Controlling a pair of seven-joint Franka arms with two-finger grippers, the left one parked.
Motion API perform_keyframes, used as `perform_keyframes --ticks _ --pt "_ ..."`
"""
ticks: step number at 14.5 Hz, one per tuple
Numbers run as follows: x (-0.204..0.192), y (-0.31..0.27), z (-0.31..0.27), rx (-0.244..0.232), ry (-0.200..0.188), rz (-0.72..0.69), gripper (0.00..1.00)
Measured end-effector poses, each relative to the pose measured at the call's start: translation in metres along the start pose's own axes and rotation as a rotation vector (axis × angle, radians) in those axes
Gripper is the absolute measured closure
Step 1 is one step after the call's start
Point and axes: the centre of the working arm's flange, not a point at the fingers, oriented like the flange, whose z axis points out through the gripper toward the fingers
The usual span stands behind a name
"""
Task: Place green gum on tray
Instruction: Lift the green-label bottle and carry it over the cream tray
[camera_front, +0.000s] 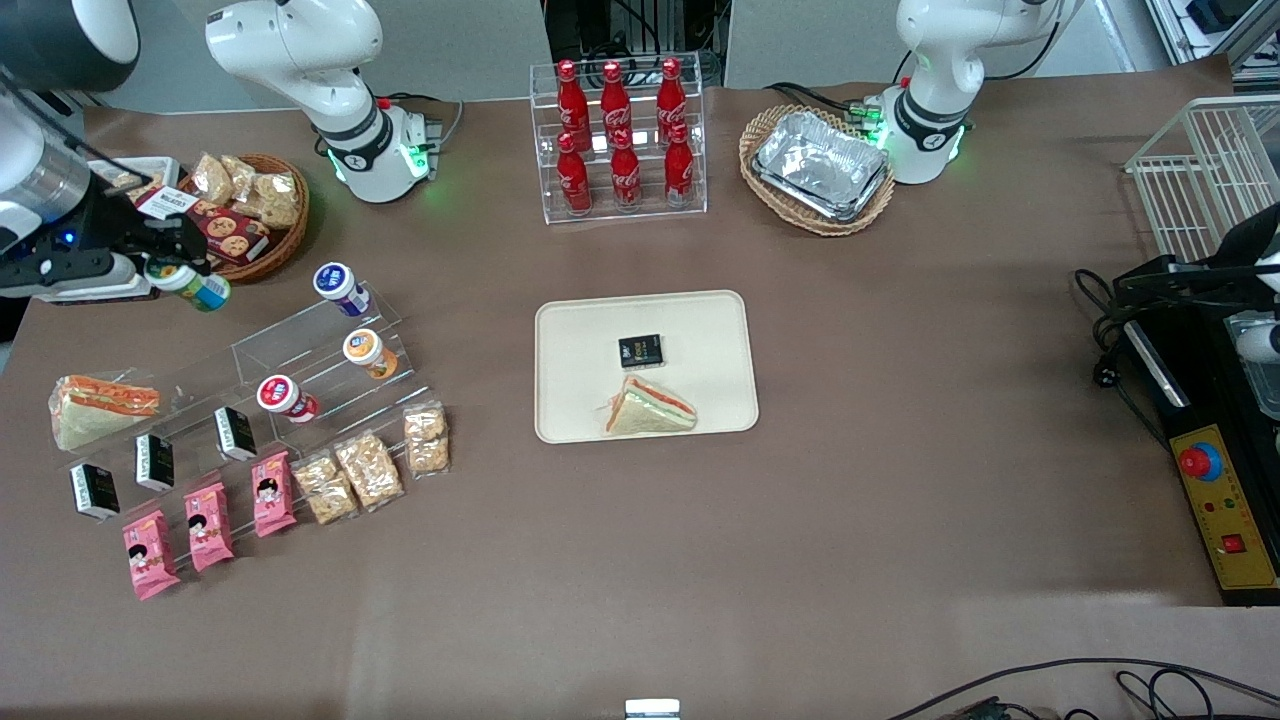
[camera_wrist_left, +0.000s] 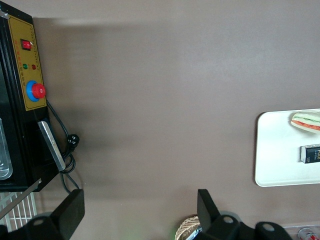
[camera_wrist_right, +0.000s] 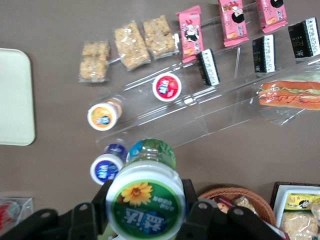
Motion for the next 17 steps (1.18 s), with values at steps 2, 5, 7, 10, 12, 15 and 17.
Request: perform_keyframes --ticks 2,5,7,10,12,15,17 --pt "0.001 -0.034 -0.018 -0.007 -0.01 0.027 0.41" --pt "0.004 -0.106 -0.032 0.009 -0.014 0.092 0.41" --pt "0.005 -0.149 -0.029 -0.009 -0.021 0.14 0.41" --pt "0.004 -0.207 -0.013 -0.007 -0.056 0.208 0.41" --pt "0.003 -0.246 0.0 -0.016 -0.056 0.253 0.41" --pt "0.006 -0.299 0.026 -0.017 -0.04 0.299 0.41" --pt "0.01 -0.323 0.048 -0.007 -0.033 0.313 0.41"
